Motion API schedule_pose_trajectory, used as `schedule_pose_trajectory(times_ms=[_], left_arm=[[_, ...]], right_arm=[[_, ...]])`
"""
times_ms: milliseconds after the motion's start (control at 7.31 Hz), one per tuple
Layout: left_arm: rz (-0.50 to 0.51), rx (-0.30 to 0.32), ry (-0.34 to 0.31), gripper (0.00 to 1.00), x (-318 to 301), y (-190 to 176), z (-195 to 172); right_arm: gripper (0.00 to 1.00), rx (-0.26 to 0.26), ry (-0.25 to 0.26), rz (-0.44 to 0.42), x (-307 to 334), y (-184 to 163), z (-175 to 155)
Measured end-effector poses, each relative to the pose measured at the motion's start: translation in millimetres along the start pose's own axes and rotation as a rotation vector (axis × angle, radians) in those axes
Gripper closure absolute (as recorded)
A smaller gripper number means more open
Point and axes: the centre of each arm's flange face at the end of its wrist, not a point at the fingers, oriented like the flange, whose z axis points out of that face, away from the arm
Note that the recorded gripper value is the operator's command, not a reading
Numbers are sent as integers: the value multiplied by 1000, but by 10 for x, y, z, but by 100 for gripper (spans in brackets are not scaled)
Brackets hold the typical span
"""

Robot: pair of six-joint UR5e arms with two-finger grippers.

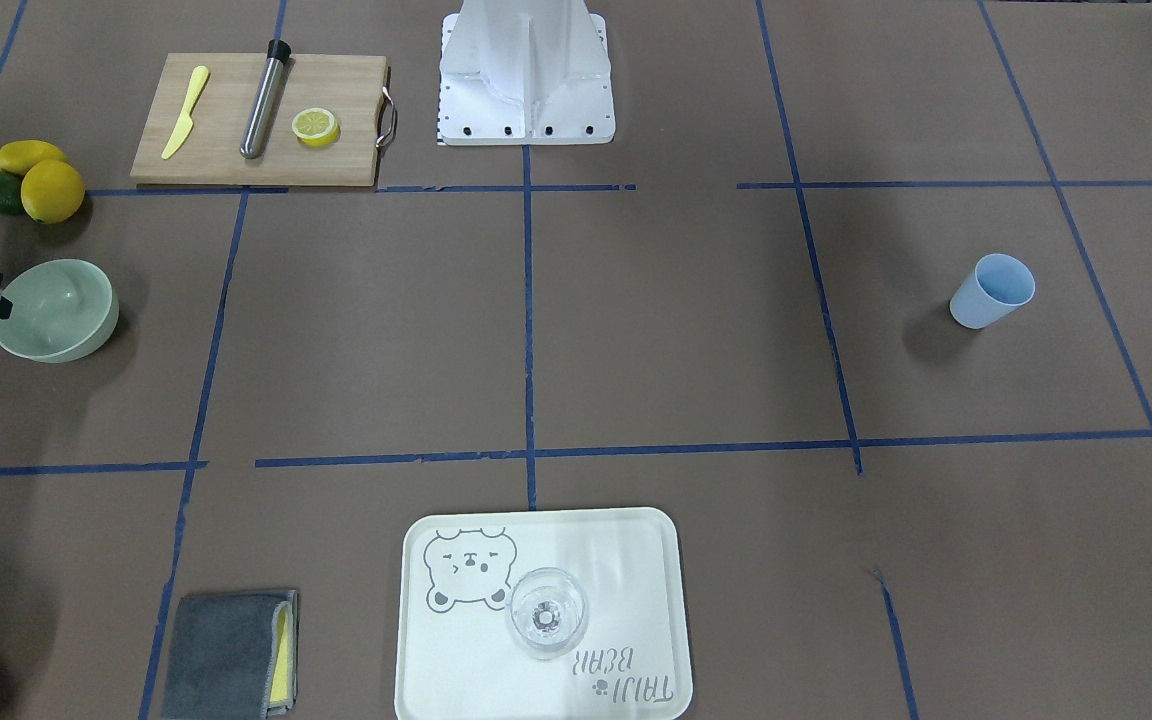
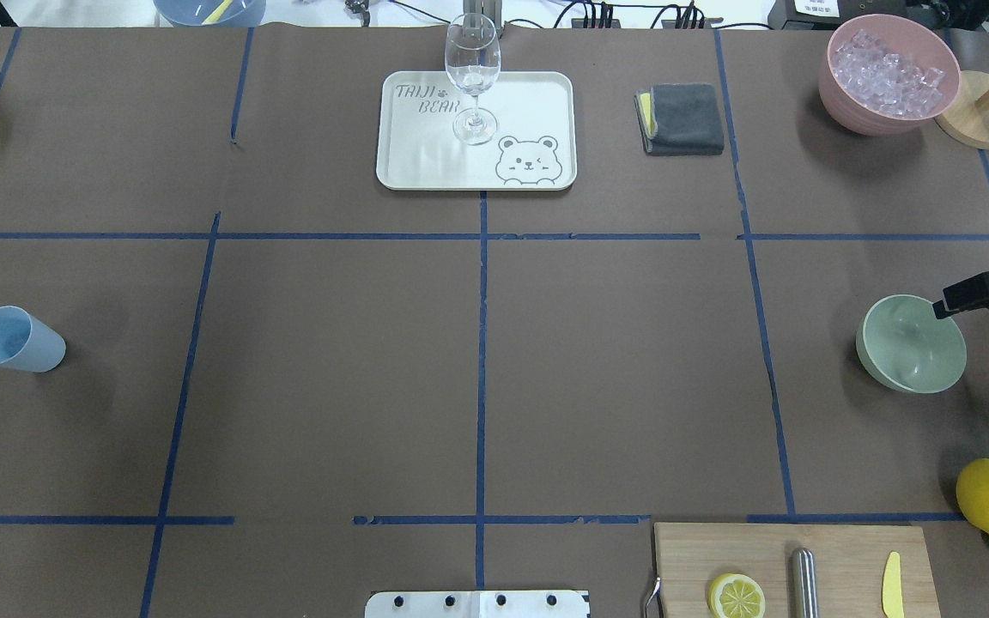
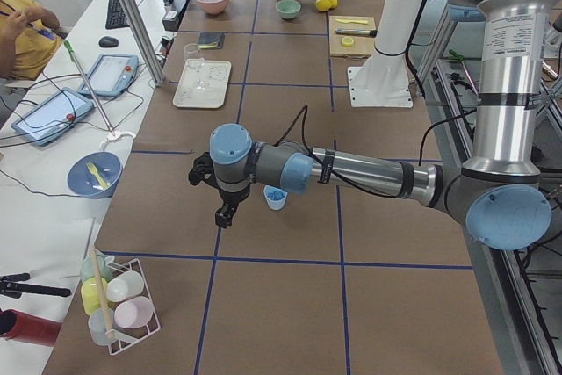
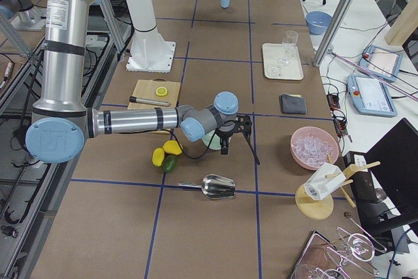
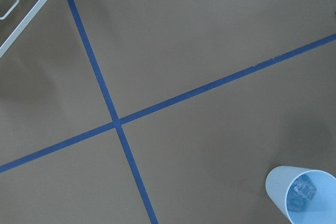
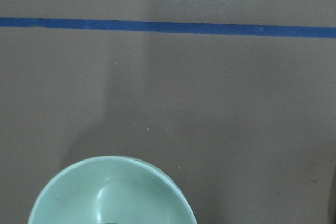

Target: Pour ice into bowl

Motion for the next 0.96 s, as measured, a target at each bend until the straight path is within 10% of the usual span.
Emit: schedule_pose_trajectory(times_ms=[411,958], left_arm=[[12,12,-2,0,14,-18,-15],[35,31,-4,0,27,-39,-28]], right_arm=[[100,11,-13,22,23,153,354],[100,6,-36,14,-62,190,310]])
